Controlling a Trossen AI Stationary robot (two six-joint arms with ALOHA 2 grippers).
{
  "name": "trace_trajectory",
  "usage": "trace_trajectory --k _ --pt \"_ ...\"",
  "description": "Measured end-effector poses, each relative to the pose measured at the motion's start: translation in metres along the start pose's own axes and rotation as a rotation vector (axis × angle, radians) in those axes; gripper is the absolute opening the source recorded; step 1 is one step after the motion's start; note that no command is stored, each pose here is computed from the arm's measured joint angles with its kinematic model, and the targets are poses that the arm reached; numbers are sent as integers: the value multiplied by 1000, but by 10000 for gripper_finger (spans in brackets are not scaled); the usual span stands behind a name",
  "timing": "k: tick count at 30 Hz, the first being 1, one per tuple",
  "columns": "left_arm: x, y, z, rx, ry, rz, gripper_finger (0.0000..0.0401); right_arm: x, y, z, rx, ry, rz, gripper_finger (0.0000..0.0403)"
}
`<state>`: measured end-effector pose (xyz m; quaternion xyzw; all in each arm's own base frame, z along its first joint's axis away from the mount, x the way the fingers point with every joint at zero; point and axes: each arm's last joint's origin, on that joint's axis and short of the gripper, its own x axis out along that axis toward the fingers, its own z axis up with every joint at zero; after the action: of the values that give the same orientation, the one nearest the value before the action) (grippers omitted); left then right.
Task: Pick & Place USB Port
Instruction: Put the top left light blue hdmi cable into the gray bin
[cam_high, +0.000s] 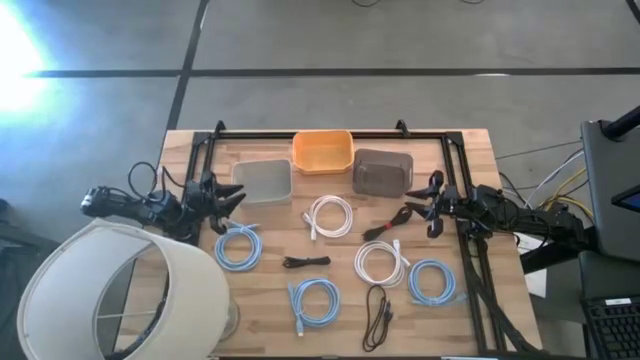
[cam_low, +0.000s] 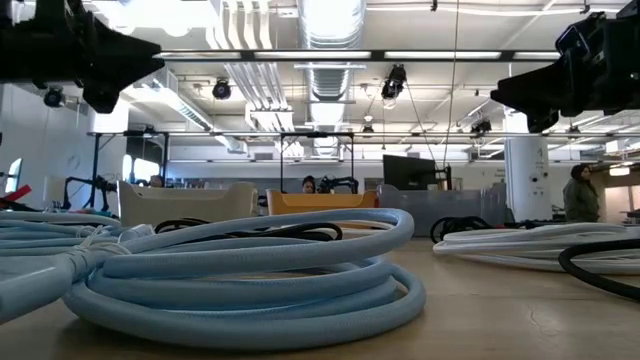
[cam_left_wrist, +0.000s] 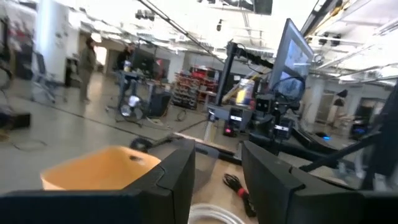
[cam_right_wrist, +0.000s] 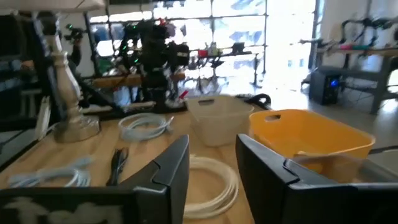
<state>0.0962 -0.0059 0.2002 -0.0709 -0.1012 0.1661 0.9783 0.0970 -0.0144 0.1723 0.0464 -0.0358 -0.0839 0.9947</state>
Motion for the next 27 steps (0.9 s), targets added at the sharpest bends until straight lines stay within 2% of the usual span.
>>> trace_trajectory --k 4,10,13,21,27 --pt "3 -3 19 96 -18 22 136 1 0 8 -20 -86 -23 159" --pt "9 -7 32 158 67 41 136 4 1 16 4 -160 -15 188" --pt "11 -7 38 180 155 76 147 8 1 16 13 -154 -14 199" --pt "9 -6 60 157 409 163 211 19 2 18 14 -175 -12 206" --pt "0 -3 45 47 727 232 218 24 2 16 16 -167 -13 206"
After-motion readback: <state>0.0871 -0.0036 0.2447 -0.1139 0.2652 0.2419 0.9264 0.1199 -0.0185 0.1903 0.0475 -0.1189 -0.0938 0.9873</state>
